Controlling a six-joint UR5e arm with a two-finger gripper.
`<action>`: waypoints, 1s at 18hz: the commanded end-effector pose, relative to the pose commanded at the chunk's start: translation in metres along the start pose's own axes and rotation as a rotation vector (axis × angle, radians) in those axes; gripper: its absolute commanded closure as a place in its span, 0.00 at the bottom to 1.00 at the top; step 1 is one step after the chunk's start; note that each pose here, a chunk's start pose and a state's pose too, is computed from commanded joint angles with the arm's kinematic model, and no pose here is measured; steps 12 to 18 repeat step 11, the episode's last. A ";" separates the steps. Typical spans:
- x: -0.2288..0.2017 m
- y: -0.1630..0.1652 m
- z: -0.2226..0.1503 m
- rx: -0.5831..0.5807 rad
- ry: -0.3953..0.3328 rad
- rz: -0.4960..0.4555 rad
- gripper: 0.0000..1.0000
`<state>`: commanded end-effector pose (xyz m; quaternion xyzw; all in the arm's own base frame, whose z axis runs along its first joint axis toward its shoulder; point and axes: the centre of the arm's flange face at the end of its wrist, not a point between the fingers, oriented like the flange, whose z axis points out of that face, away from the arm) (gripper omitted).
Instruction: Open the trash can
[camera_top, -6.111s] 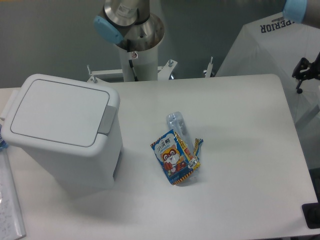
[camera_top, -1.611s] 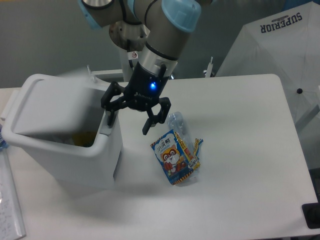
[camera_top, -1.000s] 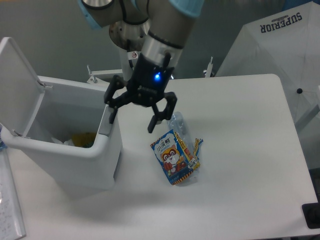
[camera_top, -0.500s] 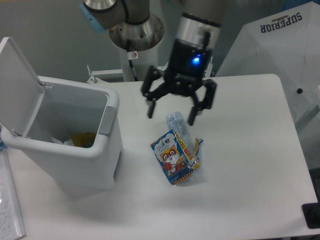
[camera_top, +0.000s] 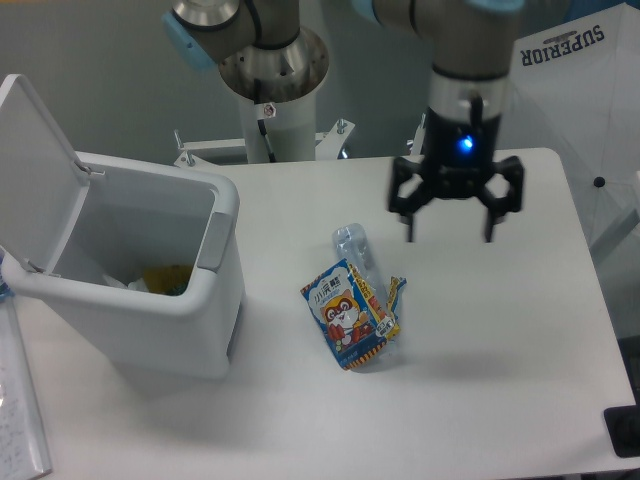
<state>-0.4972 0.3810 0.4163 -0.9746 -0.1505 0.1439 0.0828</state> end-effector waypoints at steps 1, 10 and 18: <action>-0.005 -0.001 0.012 -0.001 -0.009 -0.003 0.00; -0.063 0.048 0.073 -0.072 0.038 0.231 0.00; -0.066 0.049 0.073 -0.071 0.036 0.240 0.00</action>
